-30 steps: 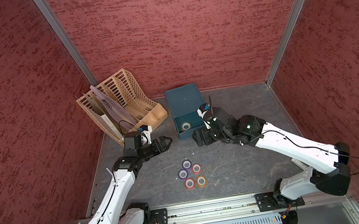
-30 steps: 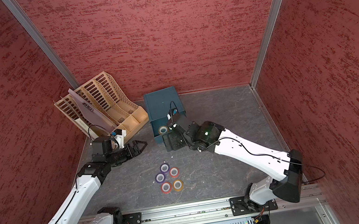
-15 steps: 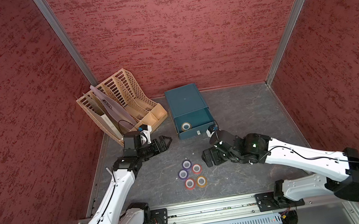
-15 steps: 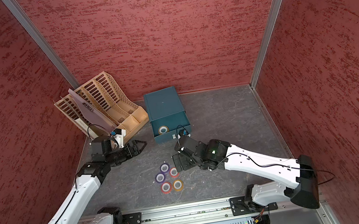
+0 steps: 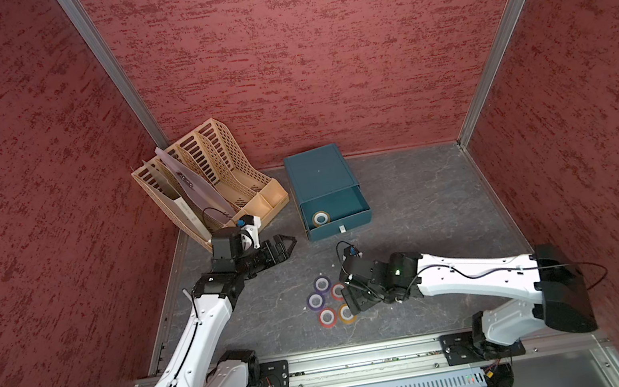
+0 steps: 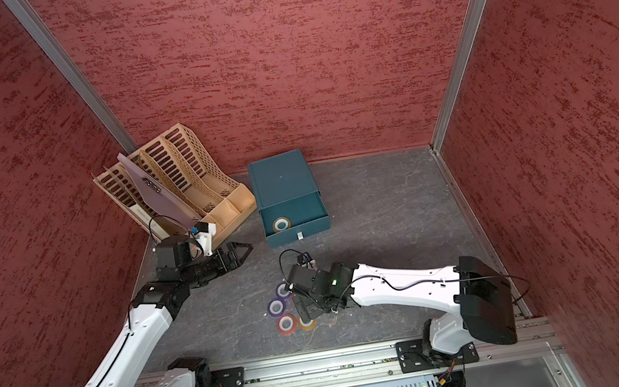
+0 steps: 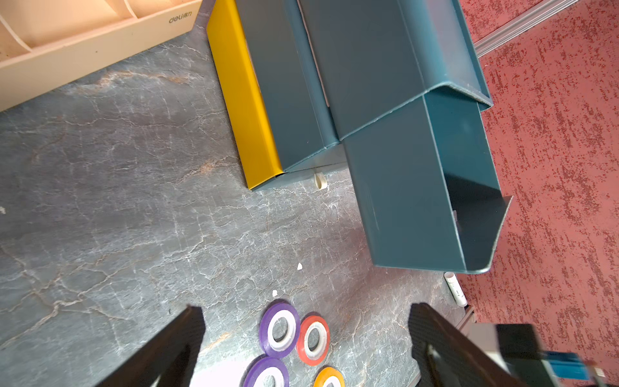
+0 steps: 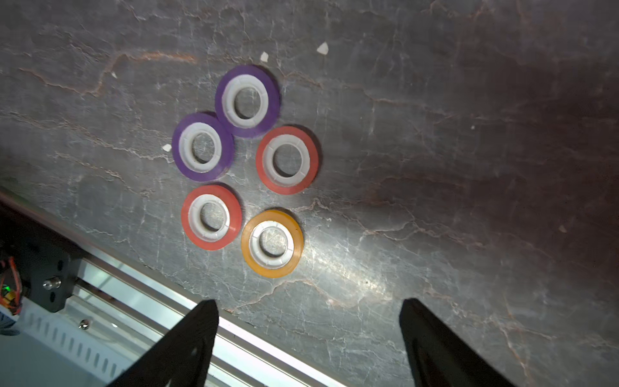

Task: Place the transparent tape into the drawer according to color
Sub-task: Pick up the tape at the center of the board.

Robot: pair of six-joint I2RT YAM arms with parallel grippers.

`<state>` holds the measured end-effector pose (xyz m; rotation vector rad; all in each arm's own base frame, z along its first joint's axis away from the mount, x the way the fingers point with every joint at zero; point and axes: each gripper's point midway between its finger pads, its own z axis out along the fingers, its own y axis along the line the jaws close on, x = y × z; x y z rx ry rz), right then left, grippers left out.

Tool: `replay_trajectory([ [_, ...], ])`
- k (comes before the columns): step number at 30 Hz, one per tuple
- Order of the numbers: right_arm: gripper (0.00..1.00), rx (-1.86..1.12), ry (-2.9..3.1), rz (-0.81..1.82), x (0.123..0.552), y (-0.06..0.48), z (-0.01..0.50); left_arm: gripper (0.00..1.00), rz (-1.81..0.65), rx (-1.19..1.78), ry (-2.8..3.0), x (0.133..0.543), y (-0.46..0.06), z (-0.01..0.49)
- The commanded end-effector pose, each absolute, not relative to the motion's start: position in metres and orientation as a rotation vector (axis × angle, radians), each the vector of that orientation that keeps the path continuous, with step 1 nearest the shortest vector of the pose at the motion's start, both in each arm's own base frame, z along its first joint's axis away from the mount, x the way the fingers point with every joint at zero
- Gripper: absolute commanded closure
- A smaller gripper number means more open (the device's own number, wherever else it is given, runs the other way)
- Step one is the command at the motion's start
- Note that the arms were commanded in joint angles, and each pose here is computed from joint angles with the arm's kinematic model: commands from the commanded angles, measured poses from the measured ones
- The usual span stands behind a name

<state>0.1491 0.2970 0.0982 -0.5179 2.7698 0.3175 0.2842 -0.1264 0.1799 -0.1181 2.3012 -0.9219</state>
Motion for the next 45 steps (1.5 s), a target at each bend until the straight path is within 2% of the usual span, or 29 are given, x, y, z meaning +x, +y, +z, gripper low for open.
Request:
replay_trajectory([
  [1, 0.12, -0.526, 2.796, 0.332, 0.146, 0.306, 0.082, 0.0, -0.919, -0.104, 2.273, 0.284, -0.125, 0.189],
  [11, 0.32, -0.569, 2.872, 0.282, 0.141, 0.315, 0.044, 0.0, -0.913, -0.104, 2.277, 0.282, -0.124, 0.189],
  [28, 0.43, -0.633, 2.937, 0.179, 0.134, 0.316, 0.015, 0.0, -0.905, -0.119, 2.283, 0.28, -0.12, 0.184],
  [45, 0.84, -0.633, 3.006, 0.007, 0.127, 0.293, 0.007, 0.0, -0.905, -0.124, 2.288, 0.28, -0.119, 0.18],
])
